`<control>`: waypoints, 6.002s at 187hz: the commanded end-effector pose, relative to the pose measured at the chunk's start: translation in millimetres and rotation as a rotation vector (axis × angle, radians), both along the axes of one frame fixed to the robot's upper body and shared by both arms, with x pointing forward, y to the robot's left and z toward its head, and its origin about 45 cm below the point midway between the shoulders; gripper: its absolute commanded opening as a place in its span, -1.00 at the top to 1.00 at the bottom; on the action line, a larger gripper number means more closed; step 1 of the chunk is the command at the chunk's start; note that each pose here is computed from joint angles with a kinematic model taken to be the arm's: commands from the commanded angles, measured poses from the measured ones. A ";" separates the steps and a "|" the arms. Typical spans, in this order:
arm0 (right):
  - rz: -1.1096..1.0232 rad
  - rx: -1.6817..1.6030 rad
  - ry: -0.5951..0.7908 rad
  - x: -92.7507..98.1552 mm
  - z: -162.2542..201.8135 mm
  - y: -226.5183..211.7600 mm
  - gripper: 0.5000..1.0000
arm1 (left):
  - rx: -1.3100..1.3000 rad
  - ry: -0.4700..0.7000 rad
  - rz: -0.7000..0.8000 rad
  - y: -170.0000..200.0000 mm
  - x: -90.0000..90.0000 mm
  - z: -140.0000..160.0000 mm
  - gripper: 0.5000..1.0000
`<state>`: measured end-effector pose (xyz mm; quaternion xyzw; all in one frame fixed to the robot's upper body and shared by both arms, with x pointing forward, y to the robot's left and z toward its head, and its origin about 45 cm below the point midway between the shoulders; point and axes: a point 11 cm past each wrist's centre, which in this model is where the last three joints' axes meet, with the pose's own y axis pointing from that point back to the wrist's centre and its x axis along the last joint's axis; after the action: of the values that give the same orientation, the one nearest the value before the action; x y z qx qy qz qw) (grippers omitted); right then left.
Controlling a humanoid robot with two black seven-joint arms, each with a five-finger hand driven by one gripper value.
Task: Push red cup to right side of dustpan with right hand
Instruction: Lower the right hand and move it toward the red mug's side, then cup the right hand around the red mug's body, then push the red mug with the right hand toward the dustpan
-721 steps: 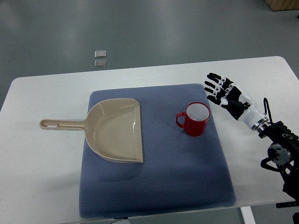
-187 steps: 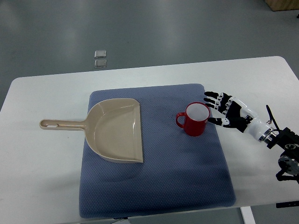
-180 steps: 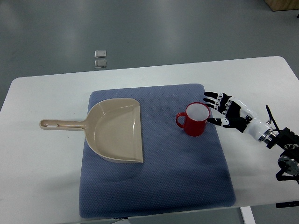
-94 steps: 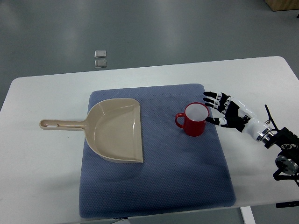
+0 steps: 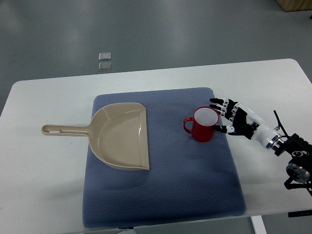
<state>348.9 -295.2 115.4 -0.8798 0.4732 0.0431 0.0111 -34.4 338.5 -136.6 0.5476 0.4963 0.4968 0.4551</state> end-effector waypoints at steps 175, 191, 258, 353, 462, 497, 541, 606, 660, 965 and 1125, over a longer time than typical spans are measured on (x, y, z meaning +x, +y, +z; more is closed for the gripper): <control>0.033 -0.007 0.015 -4.3 -8.8 19.3 -0.69 | 0.000 0.000 0.000 0.0 0.0 0.0 -1.00; 0.039 -0.010 0.017 -4.7 -9.4 20.8 -0.69 | 0.000 0.000 0.000 0.0 0.0 0.0 -1.00; 0.049 0.010 0.019 -5.4 -11.3 31.4 -0.69 | 0.000 0.000 0.000 0.0 0.0 0.0 -1.00; 0.047 -0.005 -0.004 2.8 -8.5 47.0 -0.69 | 0.000 0.000 0.000 0.0 0.0 0.0 -1.00; 0.051 -0.014 0.001 3.7 -12.7 57.0 -0.60 | 0.000 0.000 0.000 0.0 0.0 0.0 -1.00; 0.052 -0.010 0.007 2.8 -15.1 59.9 -0.43 | 0.000 0.000 0.000 0.0 0.0 0.0 -1.00; 0.052 -0.009 -0.004 7.1 -10.9 61.1 -0.29 | 0.000 0.000 0.000 0.0 0.0 0.0 -1.00; 0.063 -0.002 -0.002 6.2 -11.8 67.6 -0.19 | 0.000 0.000 0.000 0.0 0.0 0.0 -1.00; 0.068 -0.016 0.007 1.3 -18.9 77.8 -0.19 | 0.000 0.000 0.000 0.0 0.0 0.0 -1.00; 0.130 0.049 0.001 -11.1 -21.9 152.0 -0.15 | 0.000 0.000 0.000 0.0 0.0 0.0 -1.00; 0.157 0.004 -0.022 -13.4 -21.0 164.1 -0.14 | 0.000 0.000 0.000 0.0 0.0 0.0 -1.00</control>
<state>335.8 -131.5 94.8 -0.9141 0.4037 0.0354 0.0158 -34.4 338.5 -136.6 0.5476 0.4963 0.4968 0.4550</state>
